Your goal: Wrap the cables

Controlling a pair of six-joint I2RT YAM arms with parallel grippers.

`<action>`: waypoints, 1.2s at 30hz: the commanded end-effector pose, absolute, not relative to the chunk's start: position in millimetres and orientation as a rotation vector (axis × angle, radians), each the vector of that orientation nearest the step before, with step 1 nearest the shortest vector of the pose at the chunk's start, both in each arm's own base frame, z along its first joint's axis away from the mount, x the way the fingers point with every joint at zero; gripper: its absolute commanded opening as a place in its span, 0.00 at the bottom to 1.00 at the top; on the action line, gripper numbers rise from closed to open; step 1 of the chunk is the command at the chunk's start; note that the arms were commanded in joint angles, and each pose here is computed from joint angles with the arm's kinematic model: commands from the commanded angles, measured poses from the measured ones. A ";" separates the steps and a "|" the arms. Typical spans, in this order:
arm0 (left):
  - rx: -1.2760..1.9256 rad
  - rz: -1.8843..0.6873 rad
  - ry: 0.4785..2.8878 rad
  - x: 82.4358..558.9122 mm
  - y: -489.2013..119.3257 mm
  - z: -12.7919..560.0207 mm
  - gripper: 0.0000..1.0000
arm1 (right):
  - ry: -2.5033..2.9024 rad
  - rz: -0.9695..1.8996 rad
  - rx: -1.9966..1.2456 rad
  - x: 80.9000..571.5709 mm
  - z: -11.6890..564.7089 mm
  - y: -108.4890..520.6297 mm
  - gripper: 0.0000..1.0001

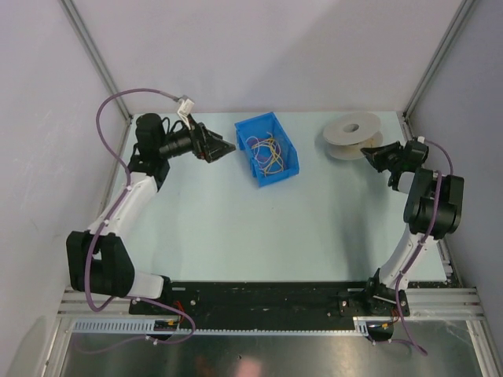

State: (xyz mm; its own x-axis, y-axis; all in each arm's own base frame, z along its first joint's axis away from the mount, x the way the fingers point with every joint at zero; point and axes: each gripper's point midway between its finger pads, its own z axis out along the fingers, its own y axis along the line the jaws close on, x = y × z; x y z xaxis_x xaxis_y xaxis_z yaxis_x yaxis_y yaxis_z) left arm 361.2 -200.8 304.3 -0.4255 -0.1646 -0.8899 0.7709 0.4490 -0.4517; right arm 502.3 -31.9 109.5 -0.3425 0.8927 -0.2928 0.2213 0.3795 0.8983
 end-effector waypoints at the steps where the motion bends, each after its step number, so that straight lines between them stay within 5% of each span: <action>1: 0.550 -1.041 1.709 365.5 -183.5 309.5 0.99 | 1.652 1.033 0.910 543.8 140.7 -50.5 0.00; 18: 0.614 -0.857 1.784 382.2 -164.5 310.1 0.99 | 1.769 0.981 1.113 618.8 36.6 -39.7 0.01; 25: 0.615 -0.853 1.778 379.8 -164.2 313.1 0.99 | 1.863 0.871 1.228 608.4 4.8 -41.1 0.38; 36: 0.610 -0.857 1.769 376.4 -164.2 319.0 0.99 | 1.953 0.791 1.245 567.0 6.6 -59.0 0.57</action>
